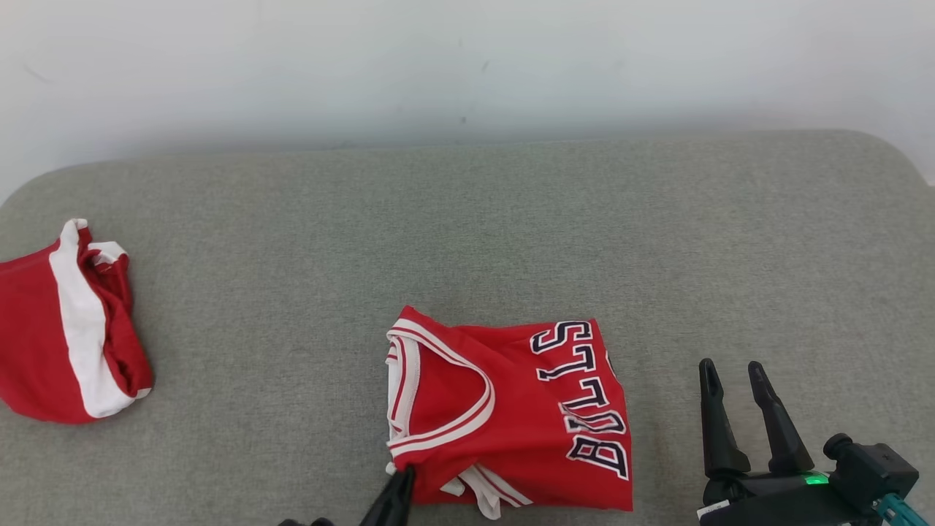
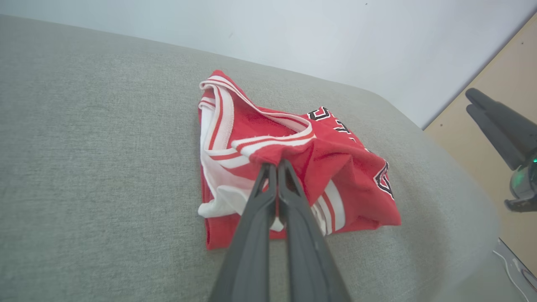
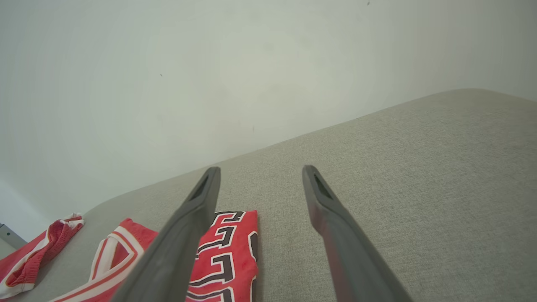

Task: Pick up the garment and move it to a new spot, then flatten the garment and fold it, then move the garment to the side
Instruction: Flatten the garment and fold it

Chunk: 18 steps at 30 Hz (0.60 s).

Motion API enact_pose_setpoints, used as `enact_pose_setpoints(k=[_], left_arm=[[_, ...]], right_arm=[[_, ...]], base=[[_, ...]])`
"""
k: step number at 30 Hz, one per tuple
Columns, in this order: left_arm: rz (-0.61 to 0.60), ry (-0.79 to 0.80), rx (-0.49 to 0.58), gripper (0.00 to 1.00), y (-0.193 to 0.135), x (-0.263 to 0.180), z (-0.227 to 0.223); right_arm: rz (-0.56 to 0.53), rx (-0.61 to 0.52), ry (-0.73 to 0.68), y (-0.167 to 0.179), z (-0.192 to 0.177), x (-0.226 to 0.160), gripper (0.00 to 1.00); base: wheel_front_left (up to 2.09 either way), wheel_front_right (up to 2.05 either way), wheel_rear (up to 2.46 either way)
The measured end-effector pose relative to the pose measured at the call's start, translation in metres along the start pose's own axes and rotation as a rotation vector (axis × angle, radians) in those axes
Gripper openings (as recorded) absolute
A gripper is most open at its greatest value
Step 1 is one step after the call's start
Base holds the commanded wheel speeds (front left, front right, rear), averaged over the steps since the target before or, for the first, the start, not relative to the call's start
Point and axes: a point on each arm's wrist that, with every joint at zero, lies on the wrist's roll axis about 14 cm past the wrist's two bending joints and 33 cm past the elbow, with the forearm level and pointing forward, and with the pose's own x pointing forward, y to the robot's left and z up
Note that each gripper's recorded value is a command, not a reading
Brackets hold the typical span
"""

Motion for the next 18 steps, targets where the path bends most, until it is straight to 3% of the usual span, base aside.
enact_pose_setpoints(k=[12,13,15,16,18], left_arm=[[0.063,0.036,0.006,0.0,0.018,-0.013,-0.01],[0.062,0.04,0.005,0.05,0.017,-0.013,-0.012],[0.066,0.042,0.007,0.93,0.018,-0.014,-0.013],[0.067,0.031,0.009,1.0,0.018,-0.014,-0.011],[0.075,0.002,0.013,1.0,0.02,-0.013,-0.004]], right_arm=[[0.006,-0.001,0.034,-0.001,-0.01,0.002,1.0],[0.004,-0.001,0.034,-0.002,-0.01,0.001,1.0],[0.002,-0.001,0.034,-0.002,-0.01,0.0,1.0],[0.0,0.0,0.034,-0.003,-0.009,0.0,1.0],[-0.003,0.002,0.031,-0.004,-0.008,0.0,1.0]], base=[[0.0,0.0,0.0],[0.0,0.0,0.0],[0.0,0.0,0.0],[0.0,0.0,0.0],[0.0,0.0,0.0]])
